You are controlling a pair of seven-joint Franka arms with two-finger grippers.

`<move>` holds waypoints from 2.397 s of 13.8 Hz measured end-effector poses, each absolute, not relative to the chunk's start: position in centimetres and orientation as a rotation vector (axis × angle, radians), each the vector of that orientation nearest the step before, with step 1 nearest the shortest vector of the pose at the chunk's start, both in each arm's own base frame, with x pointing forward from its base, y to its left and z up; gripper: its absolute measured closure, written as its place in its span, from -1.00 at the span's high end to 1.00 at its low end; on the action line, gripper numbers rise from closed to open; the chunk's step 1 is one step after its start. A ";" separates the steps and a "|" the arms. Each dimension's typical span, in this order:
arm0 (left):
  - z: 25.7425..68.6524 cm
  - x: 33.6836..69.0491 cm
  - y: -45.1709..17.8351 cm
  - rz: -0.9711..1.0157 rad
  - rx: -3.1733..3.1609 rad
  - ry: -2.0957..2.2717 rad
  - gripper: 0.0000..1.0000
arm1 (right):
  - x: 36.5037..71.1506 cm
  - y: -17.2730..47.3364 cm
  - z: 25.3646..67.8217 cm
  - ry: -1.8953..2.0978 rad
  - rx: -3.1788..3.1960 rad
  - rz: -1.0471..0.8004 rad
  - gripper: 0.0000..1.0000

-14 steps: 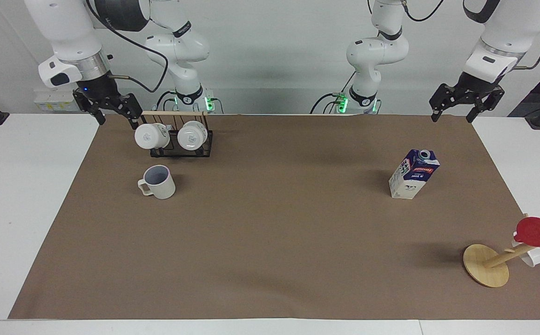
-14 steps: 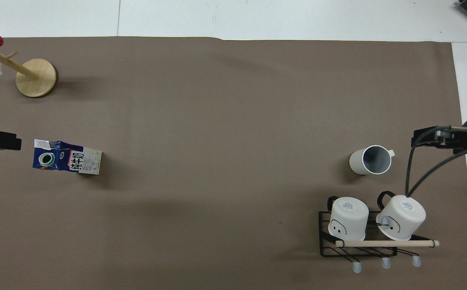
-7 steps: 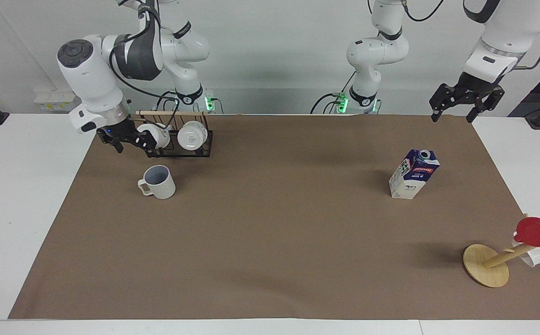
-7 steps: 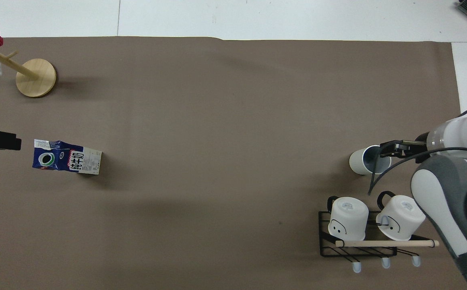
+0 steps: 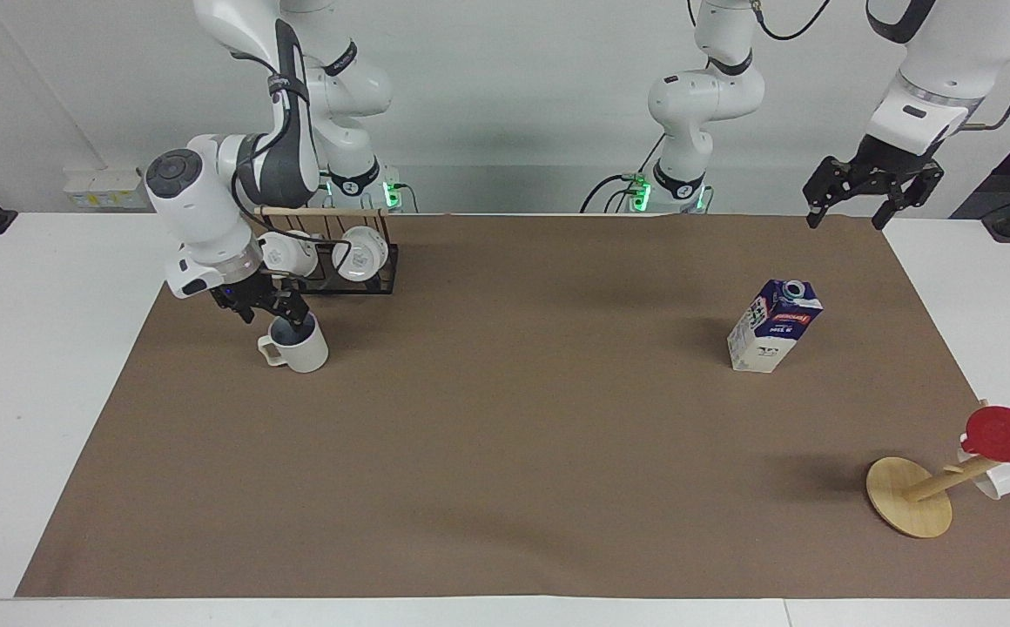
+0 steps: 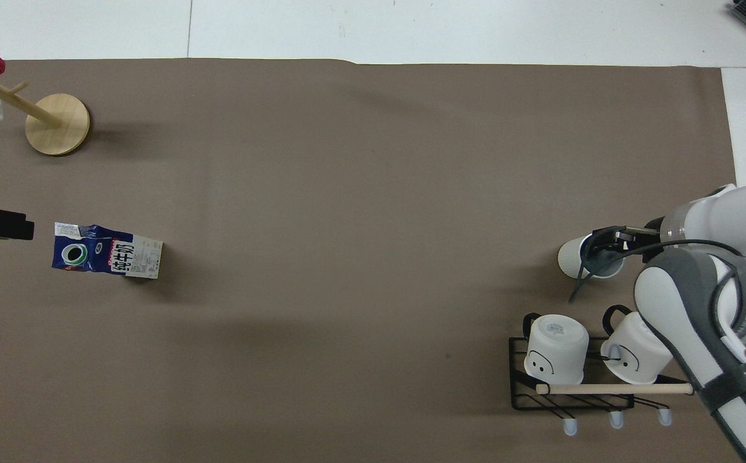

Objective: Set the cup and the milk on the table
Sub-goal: 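Reach the right gripper to the white mug and grasp its rim, then carry the white mug with the right gripper toward the table center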

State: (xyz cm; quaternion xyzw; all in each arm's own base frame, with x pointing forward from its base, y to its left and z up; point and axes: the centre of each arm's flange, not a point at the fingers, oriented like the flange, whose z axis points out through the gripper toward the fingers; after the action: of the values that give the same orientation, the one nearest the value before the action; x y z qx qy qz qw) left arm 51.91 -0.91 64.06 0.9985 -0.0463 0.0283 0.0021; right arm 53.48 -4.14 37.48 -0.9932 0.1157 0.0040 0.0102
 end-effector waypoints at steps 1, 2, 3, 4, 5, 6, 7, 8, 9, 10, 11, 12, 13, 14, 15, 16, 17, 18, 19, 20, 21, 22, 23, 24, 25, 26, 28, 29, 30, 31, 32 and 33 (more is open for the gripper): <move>64.1 51.9 -0.9 0.089 3.133 -0.145 1.00 | 53.5 -4.2 36.8 0.363 -3.100 0.001 1.00; 64.1 51.9 -0.9 0.089 3.133 -0.145 1.00 | 53.5 -4.2 36.3 0.364 -3.100 -0.012 1.00; 64.1 51.9 -0.9 0.089 3.133 -0.145 1.00 | 53.3 -4.2 35.8 0.365 -3.100 -0.019 1.00; 64.1 51.9 -0.9 0.089 3.133 -0.145 1.00 | 53.2 -4.2 35.3 0.366 -3.101 -0.024 1.00; 64.1 51.9 -0.9 0.089 3.133 -0.145 1.00 | 52.9 -4.1 34.9 0.366 -3.101 -0.023 1.00; 64.1 51.9 -0.9 0.089 3.133 -0.145 1.00 | 52.8 -4.1 34.7 0.366 -3.101 -0.018 1.00; 64.1 51.9 -0.9 0.089 3.133 -0.145 1.00 | 52.7 -4.1 34.6 0.367 -3.101 -0.014 1.00; 64.1 51.9 -0.9 0.089 3.133 -0.145 1.00 | 52.7 -4.1 34.5 0.367 -3.101 -0.011 1.00; 64.1 51.9 -0.9 0.089 3.133 -0.145 1.00 | 52.6 -4.2 34.4 0.369 -3.101 -0.010 1.00; 64.1 51.9 -0.9 0.089 3.133 -0.145 1.00 | 52.6 -4.4 34.4 0.375 -3.100 -0.009 1.00; 64.1 51.9 -0.9 0.089 3.133 -0.145 1.00 | 52.6 -4.6 34.4 0.382 -3.099 -0.009 0.80; 64.1 51.9 -0.9 0.089 3.133 -0.145 1.00 | 52.5 -4.8 34.4 0.387 -3.098 -0.009 0.59; 64.1 51.9 -0.9 0.089 3.133 -0.145 1.00 | 52.5 -4.8 34.4 0.389 -3.098 -0.008 0.37; 64.1 51.9 -0.9 0.089 3.133 -0.145 1.00 | 52.5 -4.8 34.4 0.390 -3.097 -0.007 0.10; 64.1 51.9 -0.9 0.089 3.133 -0.145 1.00 | 52.5 -4.8 34.3 0.390 -3.096 -0.006 -0.15; 64.1 51.9 -0.9 0.089 3.133 -0.145 1.00 | 52.5 -4.8 34.3 0.391 -3.096 -0.006 -0.34; 64.1 51.9 -0.9 0.089 3.133 -0.145 1.00 | 52.5 -4.8 34.3 0.391 -3.096 -0.006 -0.59; 64.1 51.9 -0.9 0.089 3.133 -0.145 1.00 | 52.5 -4.8 34.3 0.391 -3.096 -0.006 -0.83; 64.1 51.9 -0.9 0.089 3.133 -0.145 1.00 | 52.5 -4.8 34.3 0.390 -3.096 -0.007 -0.92; 64.1 51.9 -0.9 0.089 3.133 -0.145 1.00 | 52.5 -4.8 34.3 0.383 -3.097 -0.007 -0.92; 64.1 51.9 -0.9 0.089 3.133 -0.145 1.00 | 52.5 -4.7 34.3 0.370 -3.098 -0.007 -0.92; 64.1 51.9 -0.9 0.089 3.133 -0.145 1.00 | 52.5 -4.7 34.3 0.351 -3.100 -0.007 -0.92; 64.1 51.9 -0.9 0.089 3.133 -0.145 1.00 | 52.5 -4.7 34.4 0.335 -3.102 -0.008 -0.92; 64.1 51.9 -0.9 0.089 3.133 -0.145 1.00 | 52.5 -4.7 34.4 0.323 -3.104 -0.008 -0.92; 64.1 51.9 -0.9 0.089 3.133 -0.145 1.00 | 52.5 -4.7 34.4 0.318 -3.104 -0.008 -0.92; 64.1 51.9 -0.9 0.089 3.133 -0.145 1.00 | 52.5 -4.7 34.4 0.317 -3.104 -0.009 -0.92; 64.1 51.9 -0.9 0.089 3.133 -0.145 1.00 | 52.6 -4.7 34.5 0.316 -3.104 -0.014 -0.92; 64.1 51.9 -0.9 0.089 3.133 -0.145 1.00 | 52.8 -4.7 34.9 0.315 -3.104 -0.024 -0.92; 64.1 51.9 -0.9 0.089 3.133 -0.145 1.00 | 53.1 -4.6 35.6 0.313 -3.103 -0.032 -0.92; 64.1 51.9 -0.9 0.089 3.133 -0.145 1.00 | 53.5 -4.6 36.6 0.309 -3.103 -0.029 -0.92; 64.1 51.9 -0.9 0.089 3.133 -0.145 1.00 | 53.9 -4.5 38.0 0.306 -3.101 -0.028 -0.92; 64.1 51.9 -0.9 0.089 3.133 -0.145 1.00 | 54.4 -4.5 39.5 0.303 -3.100 -0.035 -0.92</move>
State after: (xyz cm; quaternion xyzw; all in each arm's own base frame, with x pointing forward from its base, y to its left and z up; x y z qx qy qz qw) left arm 51.91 -0.91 64.06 0.9985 -0.0463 0.0283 0.0021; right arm 54.36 -4.50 39.45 -0.9951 0.0972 -0.0113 0.0131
